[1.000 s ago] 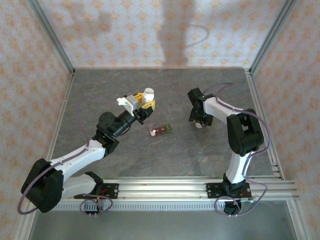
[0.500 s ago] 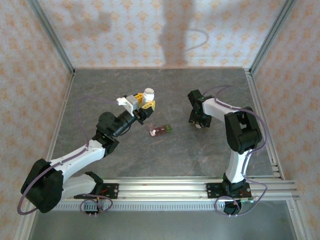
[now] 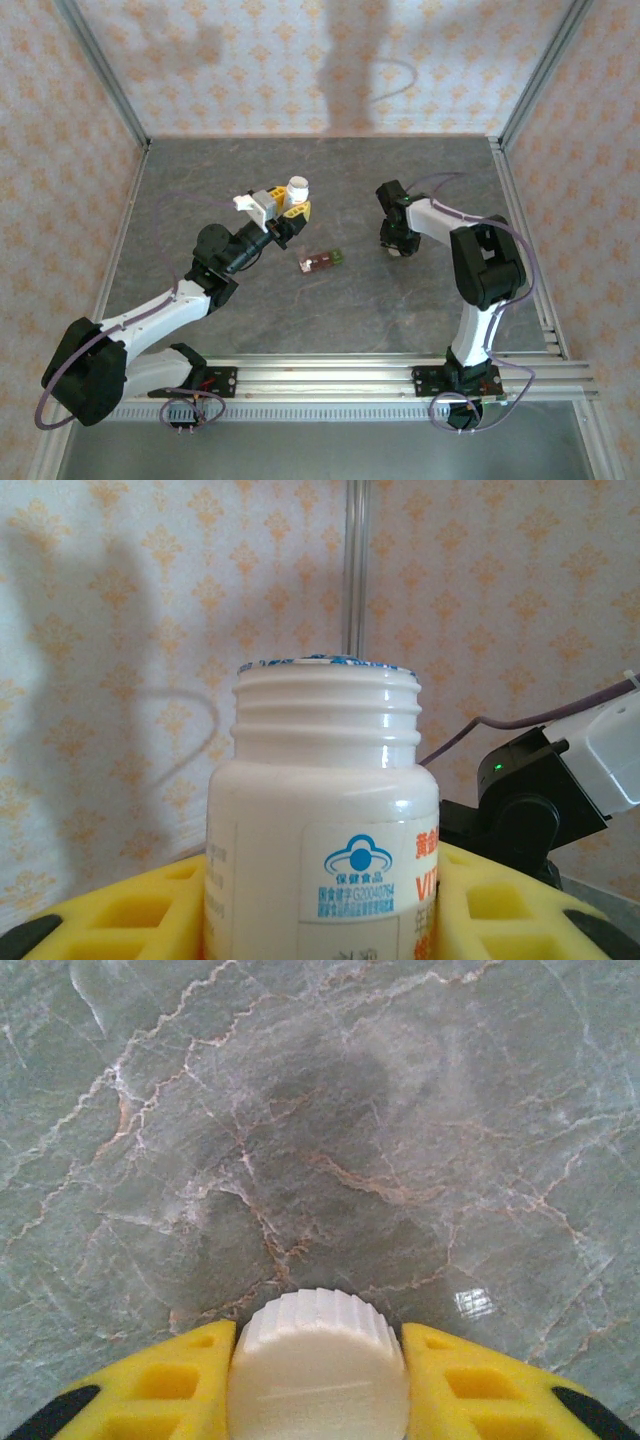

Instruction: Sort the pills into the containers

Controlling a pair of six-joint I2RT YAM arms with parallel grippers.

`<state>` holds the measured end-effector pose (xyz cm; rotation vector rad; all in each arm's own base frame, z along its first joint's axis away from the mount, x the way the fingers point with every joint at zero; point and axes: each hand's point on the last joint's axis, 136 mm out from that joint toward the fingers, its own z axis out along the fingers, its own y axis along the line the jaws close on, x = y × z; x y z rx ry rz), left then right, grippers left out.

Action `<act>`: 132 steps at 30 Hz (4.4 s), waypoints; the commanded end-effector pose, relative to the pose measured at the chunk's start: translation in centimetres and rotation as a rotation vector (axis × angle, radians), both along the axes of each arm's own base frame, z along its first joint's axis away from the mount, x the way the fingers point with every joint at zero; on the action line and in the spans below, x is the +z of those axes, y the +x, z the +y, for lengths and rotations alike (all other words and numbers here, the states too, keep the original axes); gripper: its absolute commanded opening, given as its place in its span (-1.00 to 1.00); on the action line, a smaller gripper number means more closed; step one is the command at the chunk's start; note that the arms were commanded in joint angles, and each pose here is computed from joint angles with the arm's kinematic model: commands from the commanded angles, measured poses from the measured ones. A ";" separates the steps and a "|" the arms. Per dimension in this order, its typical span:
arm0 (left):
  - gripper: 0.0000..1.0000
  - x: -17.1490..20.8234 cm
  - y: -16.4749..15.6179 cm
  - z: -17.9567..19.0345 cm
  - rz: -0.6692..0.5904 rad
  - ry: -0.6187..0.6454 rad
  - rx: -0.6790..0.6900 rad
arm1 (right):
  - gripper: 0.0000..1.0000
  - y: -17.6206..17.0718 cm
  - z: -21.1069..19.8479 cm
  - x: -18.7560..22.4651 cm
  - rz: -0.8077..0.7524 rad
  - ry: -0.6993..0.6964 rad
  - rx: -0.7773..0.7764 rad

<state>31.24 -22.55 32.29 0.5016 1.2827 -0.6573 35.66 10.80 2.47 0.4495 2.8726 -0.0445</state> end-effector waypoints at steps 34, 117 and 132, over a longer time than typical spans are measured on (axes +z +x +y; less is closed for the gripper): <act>-1.00 -6.6 2.2 -2.6 0.035 0.092 -0.075 | -0.41 -0.9 14.0 24.9 -0.205 0.339 0.495; -1.00 -5.6 1.4 -3.7 0.019 0.093 -0.149 | 0.24 -4.5 20.6 24.3 -0.104 0.627 0.523; -1.00 -5.7 1.3 -3.8 0.031 0.069 -0.158 | 0.66 -3.9 16.9 29.8 -0.323 0.637 0.524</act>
